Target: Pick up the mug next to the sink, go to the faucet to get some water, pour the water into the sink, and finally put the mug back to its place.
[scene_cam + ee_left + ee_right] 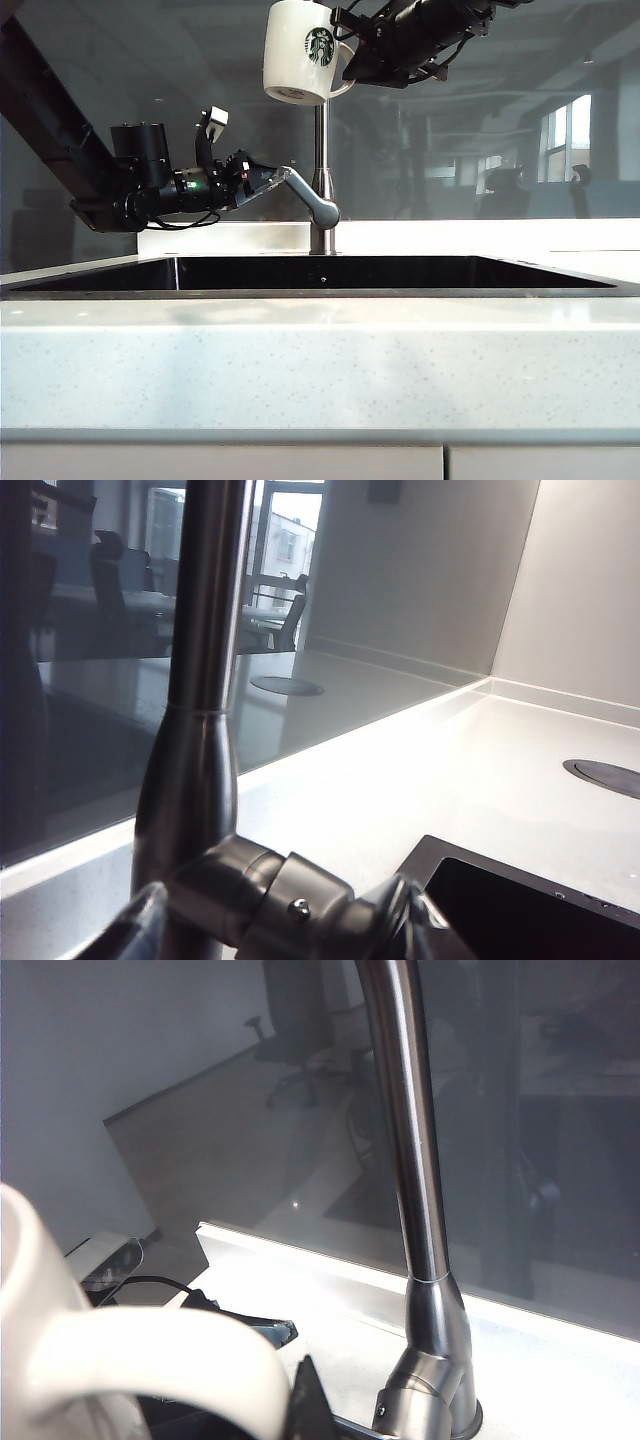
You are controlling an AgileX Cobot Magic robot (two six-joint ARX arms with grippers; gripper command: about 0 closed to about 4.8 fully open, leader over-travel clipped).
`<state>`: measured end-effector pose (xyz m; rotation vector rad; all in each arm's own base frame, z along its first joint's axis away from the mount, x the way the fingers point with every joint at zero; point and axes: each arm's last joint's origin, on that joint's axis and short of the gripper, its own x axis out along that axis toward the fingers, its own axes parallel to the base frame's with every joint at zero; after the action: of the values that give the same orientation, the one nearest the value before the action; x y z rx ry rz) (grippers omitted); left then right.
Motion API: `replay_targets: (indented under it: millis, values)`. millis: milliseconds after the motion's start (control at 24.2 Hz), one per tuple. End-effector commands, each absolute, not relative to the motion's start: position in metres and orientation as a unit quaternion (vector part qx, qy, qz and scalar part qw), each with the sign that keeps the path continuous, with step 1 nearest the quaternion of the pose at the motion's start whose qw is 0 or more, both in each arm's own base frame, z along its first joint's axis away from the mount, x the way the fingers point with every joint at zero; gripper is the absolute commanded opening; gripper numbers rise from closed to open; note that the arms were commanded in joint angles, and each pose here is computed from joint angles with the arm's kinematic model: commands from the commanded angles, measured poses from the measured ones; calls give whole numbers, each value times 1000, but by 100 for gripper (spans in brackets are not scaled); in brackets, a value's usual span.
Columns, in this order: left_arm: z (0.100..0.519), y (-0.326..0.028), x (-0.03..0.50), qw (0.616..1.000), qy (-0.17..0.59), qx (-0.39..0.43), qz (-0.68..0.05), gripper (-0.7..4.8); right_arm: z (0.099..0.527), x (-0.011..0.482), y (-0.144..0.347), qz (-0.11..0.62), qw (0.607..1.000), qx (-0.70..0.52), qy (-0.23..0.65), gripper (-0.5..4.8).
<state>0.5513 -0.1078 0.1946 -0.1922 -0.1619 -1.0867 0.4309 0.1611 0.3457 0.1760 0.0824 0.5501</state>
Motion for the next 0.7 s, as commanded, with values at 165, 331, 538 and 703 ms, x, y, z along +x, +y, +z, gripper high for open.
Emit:
replay_targets:
  millis: [165, 331, 538, 703]
  values:
    - [201, -105, 552, 856, -94, -79, -503, 300, 368, 425, 160, 279, 955, 100, -14, -2]
    - [201, -105, 553, 869, -115, -54, -478, 300, 369, 425, 160, 279, 955, 100, -14, -2]
    - [201, -100, 558, 917, -139, -59, -370, 300, 369, 425, 160, 278, 955, 100, -13, -2]
    - [204, -98, 560, 933, -150, -72, -318, 300, 369, 425, 160, 278, 955, 100, -12, -2]
